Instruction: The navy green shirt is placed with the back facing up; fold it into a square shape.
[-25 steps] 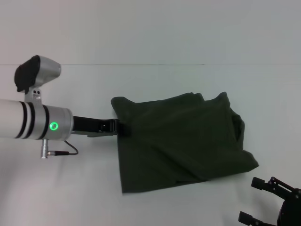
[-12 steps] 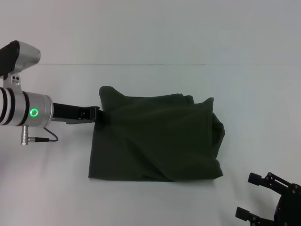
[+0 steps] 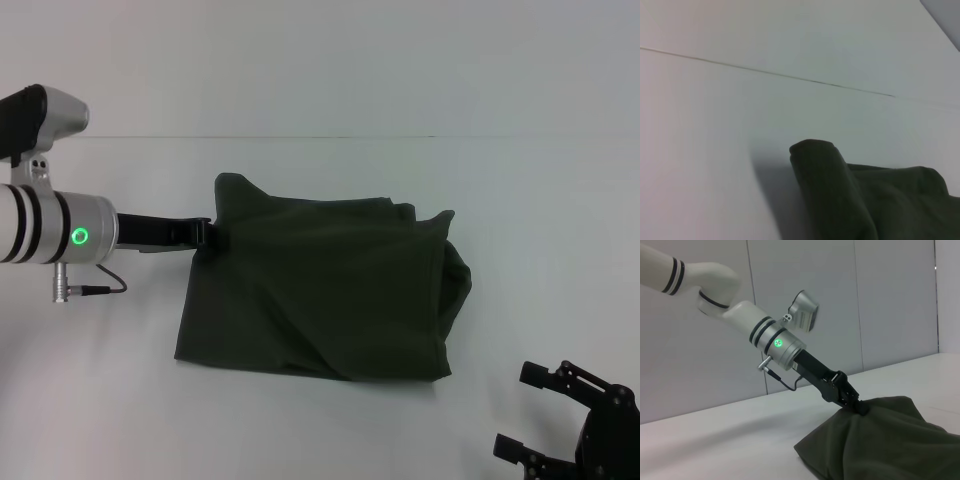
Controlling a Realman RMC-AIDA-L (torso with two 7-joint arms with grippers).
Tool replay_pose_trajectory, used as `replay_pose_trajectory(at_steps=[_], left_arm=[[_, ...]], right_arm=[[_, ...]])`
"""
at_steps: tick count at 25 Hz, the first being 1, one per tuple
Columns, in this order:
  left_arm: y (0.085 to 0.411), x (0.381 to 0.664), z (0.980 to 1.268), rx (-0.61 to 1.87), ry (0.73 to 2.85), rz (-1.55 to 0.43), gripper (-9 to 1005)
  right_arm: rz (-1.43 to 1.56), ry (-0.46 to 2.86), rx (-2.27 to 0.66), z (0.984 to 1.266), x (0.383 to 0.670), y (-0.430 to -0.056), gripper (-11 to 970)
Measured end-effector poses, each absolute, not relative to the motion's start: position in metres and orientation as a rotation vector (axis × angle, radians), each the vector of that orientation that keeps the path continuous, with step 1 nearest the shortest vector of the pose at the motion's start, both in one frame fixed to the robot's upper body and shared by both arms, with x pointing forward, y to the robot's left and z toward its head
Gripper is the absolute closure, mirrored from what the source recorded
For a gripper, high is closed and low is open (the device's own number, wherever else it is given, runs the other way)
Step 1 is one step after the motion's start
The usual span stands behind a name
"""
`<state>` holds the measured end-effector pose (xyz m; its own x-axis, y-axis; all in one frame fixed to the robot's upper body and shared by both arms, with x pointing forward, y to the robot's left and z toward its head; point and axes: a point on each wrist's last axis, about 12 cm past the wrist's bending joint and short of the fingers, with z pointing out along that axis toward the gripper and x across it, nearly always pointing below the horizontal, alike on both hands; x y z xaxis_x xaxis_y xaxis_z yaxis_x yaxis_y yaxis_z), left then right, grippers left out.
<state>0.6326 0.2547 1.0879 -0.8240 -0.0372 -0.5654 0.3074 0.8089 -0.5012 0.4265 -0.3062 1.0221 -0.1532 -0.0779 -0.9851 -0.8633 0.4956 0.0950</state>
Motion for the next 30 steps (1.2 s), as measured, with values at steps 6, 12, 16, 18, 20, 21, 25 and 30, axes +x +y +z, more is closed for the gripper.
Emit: replay_pose_trajectory(at_steps=[6, 12, 16, 18, 20, 21, 25, 30], left_arm=[[0.255, 0.630, 1.088, 0.197, 2.409, -0.808, 886], [0.263, 0.621, 1.094, 0.236, 2.343, -0.797, 690], [0.268, 0.611, 1.105, 0.343, 2.240, -0.825, 618], [0.270, 0.604, 1.109, 0.441, 2.174, -0.845, 582], [0.269, 0.595, 1.113, 0.569, 2.089, -0.858, 546], [0.268, 0.590, 1.113, 0.631, 2.050, -0.853, 528], [0.262, 0.575, 1.108, 0.793, 1.945, -0.801, 345], [0.257, 0.566, 1.095, 0.881, 1.872, -0.728, 187]], right_arm=[[0.848, 1.584, -0.833, 1.022, 0.427, -0.306, 51], [0.846, 1.584, -0.830, 1.022, 0.428, -0.306, 52], [0.845, 1.580, -0.829, 1.023, 0.429, -0.306, 53], [0.845, 1.577, -0.831, 1.024, 0.430, -0.305, 53], [0.845, 1.574, -0.833, 1.024, 0.431, -0.305, 53], [0.845, 1.573, -0.834, 1.024, 0.432, -0.305, 53], [0.844, 1.578, -0.833, 1.024, 0.434, -0.304, 54], [0.845, 1.591, -0.826, 1.024, 0.438, -0.304, 55]])
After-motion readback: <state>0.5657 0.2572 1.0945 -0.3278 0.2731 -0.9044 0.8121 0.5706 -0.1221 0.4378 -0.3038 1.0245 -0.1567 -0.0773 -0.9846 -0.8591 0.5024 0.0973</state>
